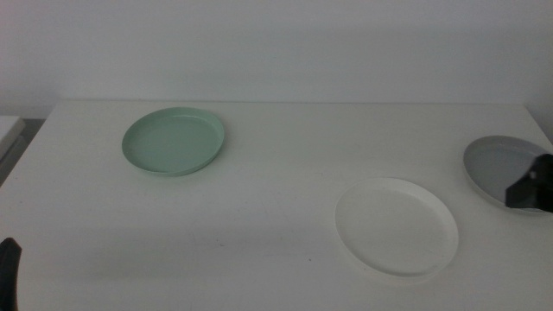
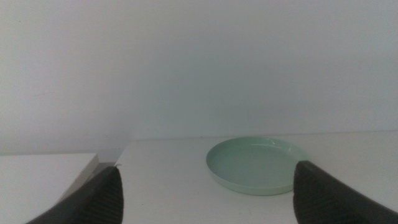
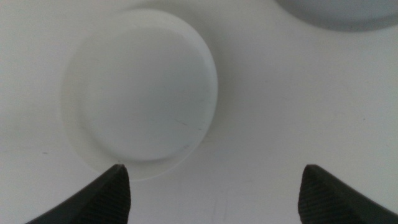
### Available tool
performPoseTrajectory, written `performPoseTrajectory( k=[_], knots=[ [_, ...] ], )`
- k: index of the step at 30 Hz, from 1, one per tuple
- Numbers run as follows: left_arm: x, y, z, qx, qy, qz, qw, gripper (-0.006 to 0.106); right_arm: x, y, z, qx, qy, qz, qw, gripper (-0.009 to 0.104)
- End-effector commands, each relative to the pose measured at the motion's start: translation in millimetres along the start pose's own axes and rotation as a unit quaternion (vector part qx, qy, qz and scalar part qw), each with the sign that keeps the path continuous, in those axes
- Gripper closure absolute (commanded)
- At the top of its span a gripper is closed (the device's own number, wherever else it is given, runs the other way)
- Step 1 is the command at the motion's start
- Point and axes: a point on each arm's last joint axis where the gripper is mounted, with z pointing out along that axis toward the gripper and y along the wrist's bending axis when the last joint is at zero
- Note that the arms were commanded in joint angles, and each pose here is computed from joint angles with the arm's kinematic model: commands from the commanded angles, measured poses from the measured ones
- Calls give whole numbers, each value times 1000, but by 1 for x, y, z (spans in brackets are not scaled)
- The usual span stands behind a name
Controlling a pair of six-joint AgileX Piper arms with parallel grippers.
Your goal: Stack the three bowls on top of each other.
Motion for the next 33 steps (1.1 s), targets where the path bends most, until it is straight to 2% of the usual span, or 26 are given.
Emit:
performPoseTrajectory(
  k=[1, 5, 10, 11, 19, 33],
  knots=[
    [-1, 0, 0, 1, -8, -2, 1000, 7, -12, -1, 15, 10, 28, -8, 1000, 2],
    [-1, 0, 0, 1, -8, -2, 1000, 7, -30, 1, 43, 33, 63, -36, 997, 4],
    [-1, 0, 0, 1, -8, -2, 1000, 7, -47, 19, 88, 51, 94, -83, 991, 13],
    [-1, 0, 0, 1, -8, -2, 1000, 7, -54, 26, 116, 57, 113, -82, 989, 21],
    [-1, 0, 0, 1, -8, -2, 1000, 7, -50, 21, 169, 58, 157, -57, 984, 32],
    [-1, 0, 0, 1, -8, -2, 1000, 7, -39, 13, 210, 62, 183, -34, 981, 63]
  ],
)
